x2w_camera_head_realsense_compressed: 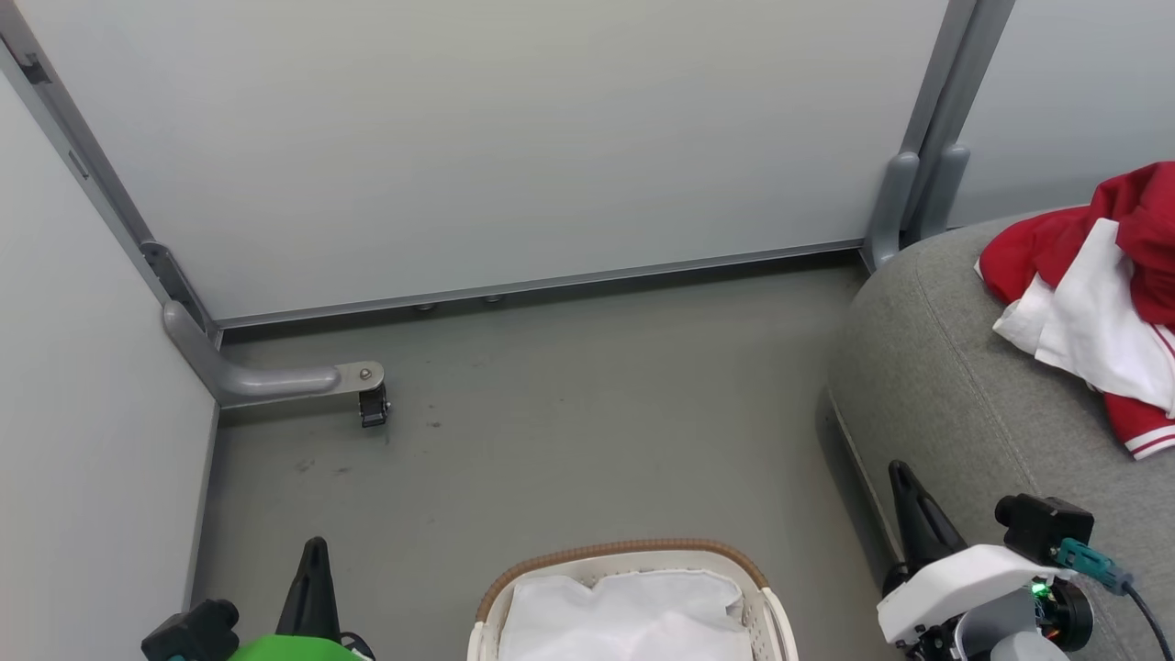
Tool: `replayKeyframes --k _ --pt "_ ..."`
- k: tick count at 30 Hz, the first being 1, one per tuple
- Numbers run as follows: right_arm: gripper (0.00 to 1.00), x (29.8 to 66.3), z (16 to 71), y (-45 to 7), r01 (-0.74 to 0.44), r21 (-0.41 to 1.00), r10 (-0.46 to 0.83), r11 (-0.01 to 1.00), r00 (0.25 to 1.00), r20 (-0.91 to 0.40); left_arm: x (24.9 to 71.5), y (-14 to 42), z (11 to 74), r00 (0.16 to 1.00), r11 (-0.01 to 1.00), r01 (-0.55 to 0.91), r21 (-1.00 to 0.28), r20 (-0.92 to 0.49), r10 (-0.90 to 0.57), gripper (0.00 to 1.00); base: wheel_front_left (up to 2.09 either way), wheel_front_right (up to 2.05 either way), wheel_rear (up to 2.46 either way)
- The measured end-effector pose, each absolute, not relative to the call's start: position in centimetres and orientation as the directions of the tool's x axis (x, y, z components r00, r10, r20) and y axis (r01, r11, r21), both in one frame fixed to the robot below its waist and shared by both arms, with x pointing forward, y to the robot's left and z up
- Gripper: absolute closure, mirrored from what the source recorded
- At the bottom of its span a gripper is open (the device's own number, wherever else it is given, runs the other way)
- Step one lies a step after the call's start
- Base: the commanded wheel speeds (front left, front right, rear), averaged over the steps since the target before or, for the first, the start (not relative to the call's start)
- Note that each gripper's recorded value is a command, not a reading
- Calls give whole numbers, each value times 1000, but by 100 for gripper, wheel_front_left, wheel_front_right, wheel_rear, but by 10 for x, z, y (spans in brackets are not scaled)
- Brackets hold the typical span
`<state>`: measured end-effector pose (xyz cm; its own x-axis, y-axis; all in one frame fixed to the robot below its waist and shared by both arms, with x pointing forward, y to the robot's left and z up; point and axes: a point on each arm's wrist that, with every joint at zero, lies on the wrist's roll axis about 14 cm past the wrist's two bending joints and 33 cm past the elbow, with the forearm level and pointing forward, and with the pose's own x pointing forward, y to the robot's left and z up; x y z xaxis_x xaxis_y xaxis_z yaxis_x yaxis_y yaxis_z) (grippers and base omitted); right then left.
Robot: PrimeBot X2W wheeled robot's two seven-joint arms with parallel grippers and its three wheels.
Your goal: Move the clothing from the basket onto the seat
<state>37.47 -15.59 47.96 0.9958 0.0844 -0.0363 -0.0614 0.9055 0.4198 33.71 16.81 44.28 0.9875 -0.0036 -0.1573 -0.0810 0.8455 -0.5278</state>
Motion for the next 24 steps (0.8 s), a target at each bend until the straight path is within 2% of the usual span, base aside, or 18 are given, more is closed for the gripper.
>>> replayKeyframes --k 24 --pt "100 378 481 -174 32 710 21 704 998 -66 353 181 455 988 633 -133 -762 -156 19 100 0 0 0"
